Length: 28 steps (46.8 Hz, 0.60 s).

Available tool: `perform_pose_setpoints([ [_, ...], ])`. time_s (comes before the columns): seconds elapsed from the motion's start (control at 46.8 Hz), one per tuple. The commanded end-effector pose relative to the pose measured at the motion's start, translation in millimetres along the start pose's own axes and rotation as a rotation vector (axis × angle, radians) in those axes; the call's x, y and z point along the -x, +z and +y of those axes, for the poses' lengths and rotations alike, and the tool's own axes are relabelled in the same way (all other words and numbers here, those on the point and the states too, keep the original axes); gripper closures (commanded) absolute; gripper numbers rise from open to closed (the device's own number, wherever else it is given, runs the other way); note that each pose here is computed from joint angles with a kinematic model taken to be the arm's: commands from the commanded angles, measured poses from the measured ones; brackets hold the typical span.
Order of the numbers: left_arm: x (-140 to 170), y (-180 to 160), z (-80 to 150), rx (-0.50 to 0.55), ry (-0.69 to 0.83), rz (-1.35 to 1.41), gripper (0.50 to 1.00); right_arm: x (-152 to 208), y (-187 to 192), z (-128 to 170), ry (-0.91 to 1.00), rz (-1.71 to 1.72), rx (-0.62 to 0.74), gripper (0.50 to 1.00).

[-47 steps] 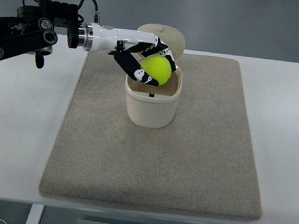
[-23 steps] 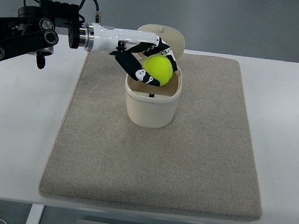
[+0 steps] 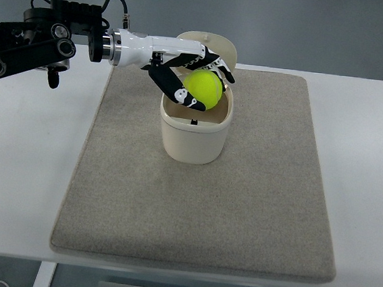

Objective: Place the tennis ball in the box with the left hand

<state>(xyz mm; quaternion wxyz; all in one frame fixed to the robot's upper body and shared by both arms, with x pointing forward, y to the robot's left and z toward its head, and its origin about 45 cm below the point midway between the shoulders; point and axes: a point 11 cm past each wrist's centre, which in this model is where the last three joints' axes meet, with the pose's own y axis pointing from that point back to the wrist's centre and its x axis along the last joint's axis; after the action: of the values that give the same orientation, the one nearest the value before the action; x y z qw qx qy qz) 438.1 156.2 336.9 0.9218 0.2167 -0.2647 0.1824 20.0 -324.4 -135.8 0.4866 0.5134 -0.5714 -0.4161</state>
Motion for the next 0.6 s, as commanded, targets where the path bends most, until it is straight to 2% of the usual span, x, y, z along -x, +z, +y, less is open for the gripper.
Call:
perform_pose_setpoints([
  [0.0,0.3,0.2,-0.5,0.001,-0.001,0.001,0.662,0.0,0.0,0.0,0.0,0.0,0.0,0.562],
  [0.214,1.2,1.4,-1.1,0.006,-0.003,0.004,0.658,0.0,0.0,0.0,0.0,0.0,0.0,0.562],
  [0.406,6.1,15.5,-4.8,0.053,-0.017,0.007,0.669,0.0,0.0,0.0,0.0,0.0,0.0,0.562],
  [0.577,1.7,32.7,-7.5,0.114,0.024,-0.006,0.707,0.0,0.0,0.0,0.0,0.0,0.0,0.562],
])
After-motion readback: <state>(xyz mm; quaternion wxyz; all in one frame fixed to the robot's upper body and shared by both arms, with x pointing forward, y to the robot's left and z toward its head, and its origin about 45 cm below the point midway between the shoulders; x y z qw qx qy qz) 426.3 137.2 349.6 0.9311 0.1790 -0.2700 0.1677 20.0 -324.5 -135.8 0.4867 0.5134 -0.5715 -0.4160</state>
